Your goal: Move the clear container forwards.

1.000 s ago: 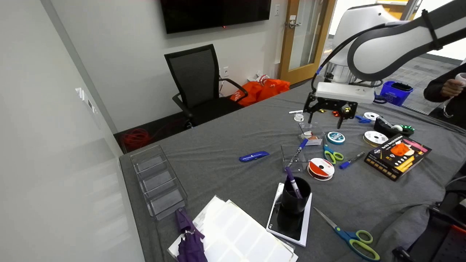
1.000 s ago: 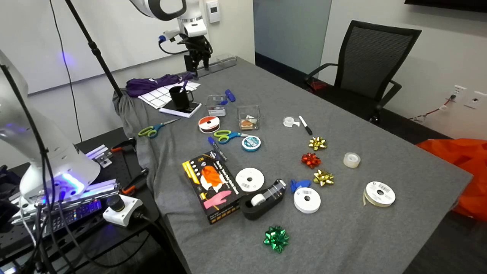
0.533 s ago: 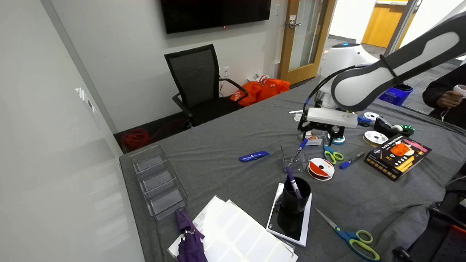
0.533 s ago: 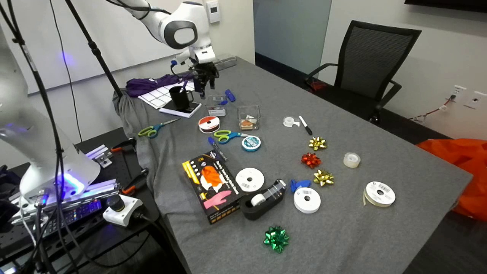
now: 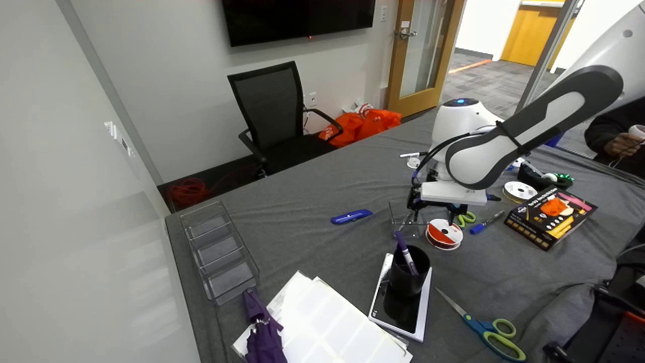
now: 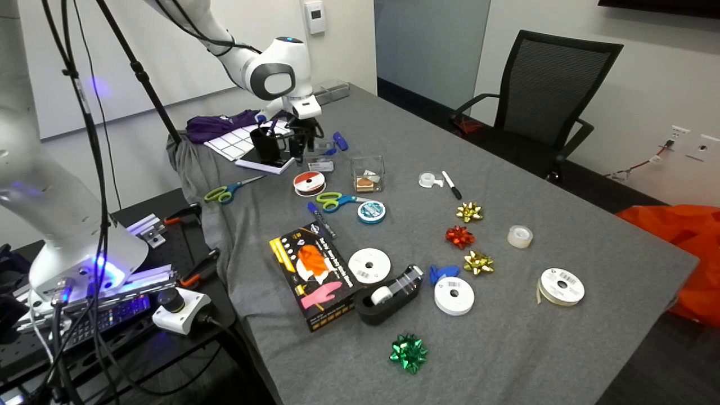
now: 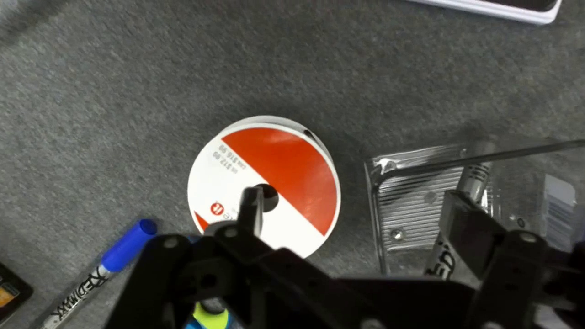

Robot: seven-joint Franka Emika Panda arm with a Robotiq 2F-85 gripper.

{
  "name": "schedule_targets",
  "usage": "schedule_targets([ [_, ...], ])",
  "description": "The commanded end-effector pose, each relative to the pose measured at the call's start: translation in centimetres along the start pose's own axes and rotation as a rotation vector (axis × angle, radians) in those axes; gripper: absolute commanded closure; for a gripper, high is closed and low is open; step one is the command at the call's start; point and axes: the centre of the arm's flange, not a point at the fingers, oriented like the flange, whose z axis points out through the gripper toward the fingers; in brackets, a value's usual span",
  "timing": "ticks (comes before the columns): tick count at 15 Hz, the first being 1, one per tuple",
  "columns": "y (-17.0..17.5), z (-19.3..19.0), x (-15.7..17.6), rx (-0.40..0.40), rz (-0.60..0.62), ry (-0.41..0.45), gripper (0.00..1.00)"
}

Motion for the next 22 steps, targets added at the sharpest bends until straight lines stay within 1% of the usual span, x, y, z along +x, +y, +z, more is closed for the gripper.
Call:
schedule_targets([
  [1, -0.4, 1.5, 0.3, 0.021, -0.034, 0.018, 0.00],
  [2, -0.6, 1.7, 0.4, 0.024, -0.035, 0.021, 0.00],
  [3, -0.6, 1.9, 0.5, 0.024, -0.035, 0.024, 0.25],
  [4, -0.7, 2.0, 0.6, 0.025, -0.034, 0.028, 0.26],
  [14, -0.9, 2.7, 1.4, 0.027, -0.022, 0.045, 0.97],
  [16, -1.0, 2.6, 1.4, 0.035, -0.023, 0.044, 1.00],
  [17, -1.0, 2.2, 1.4, 0.047, -0.026, 0.043, 1.00],
  [18, -1.0, 1.8, 1.4, 0.057, -0.028, 0.040, 0.98],
  [20, -0.9, 0.9, 1.3, 0.080, -0.037, 0.031, 1.00],
  [22, -0.6, 0.2, 1.3, 0.096, -0.040, 0.022, 0.99],
])
